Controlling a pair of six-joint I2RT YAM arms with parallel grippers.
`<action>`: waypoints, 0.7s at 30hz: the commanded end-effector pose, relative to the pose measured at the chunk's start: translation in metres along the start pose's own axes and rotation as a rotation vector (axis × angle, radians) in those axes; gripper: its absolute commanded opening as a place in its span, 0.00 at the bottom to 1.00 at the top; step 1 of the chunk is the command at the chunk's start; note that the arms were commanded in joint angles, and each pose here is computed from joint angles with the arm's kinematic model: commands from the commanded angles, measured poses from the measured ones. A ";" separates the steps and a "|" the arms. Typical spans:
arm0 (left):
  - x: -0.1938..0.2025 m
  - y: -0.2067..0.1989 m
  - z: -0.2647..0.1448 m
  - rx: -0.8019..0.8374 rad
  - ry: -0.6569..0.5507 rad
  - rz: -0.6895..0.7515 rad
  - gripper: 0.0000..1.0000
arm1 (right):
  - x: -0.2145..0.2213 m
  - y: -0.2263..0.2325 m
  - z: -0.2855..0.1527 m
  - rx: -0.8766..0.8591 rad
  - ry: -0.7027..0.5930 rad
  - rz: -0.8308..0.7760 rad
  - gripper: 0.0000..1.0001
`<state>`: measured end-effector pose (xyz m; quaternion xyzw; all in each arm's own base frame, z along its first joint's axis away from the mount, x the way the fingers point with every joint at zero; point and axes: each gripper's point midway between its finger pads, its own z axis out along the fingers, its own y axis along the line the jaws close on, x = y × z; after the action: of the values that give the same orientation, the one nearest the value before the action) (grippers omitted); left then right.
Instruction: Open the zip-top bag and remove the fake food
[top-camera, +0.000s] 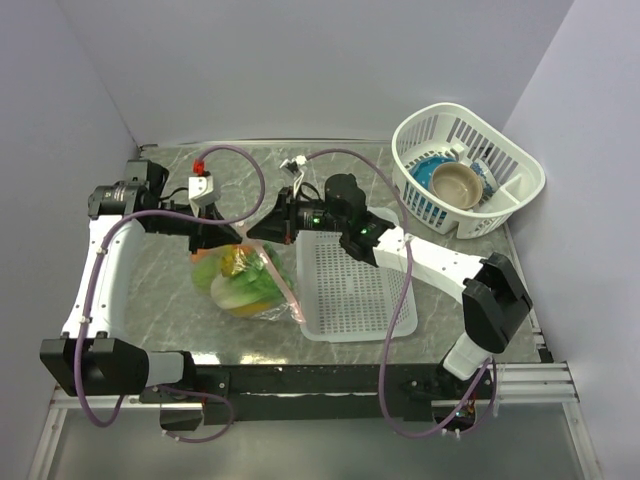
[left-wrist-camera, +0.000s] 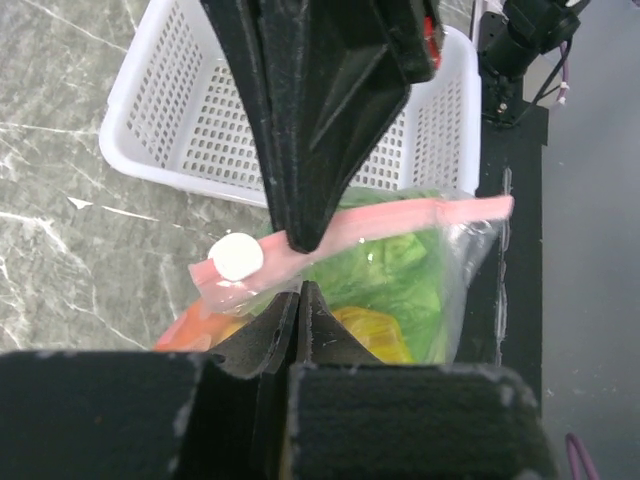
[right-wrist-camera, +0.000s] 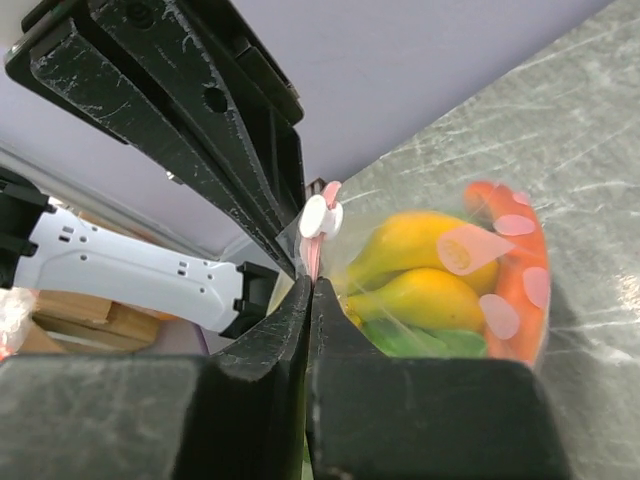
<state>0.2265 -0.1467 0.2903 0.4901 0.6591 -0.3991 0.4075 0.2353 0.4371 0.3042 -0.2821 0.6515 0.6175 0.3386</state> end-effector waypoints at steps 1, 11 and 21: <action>-0.017 0.009 0.004 -0.015 -0.080 0.052 0.08 | -0.023 0.033 0.002 -0.099 -0.046 -0.040 0.00; -0.024 0.033 0.000 -0.031 -0.145 0.072 0.99 | -0.037 0.052 -0.004 -0.115 -0.020 -0.103 0.00; 0.001 0.036 0.013 0.100 -0.151 -0.088 0.89 | -0.041 0.059 -0.004 -0.134 0.037 -0.154 0.00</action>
<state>0.2779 -0.1486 0.2808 0.4421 0.6490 -0.4703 0.4028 0.2358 0.4349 0.3104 -0.3035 0.6640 0.5992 0.3286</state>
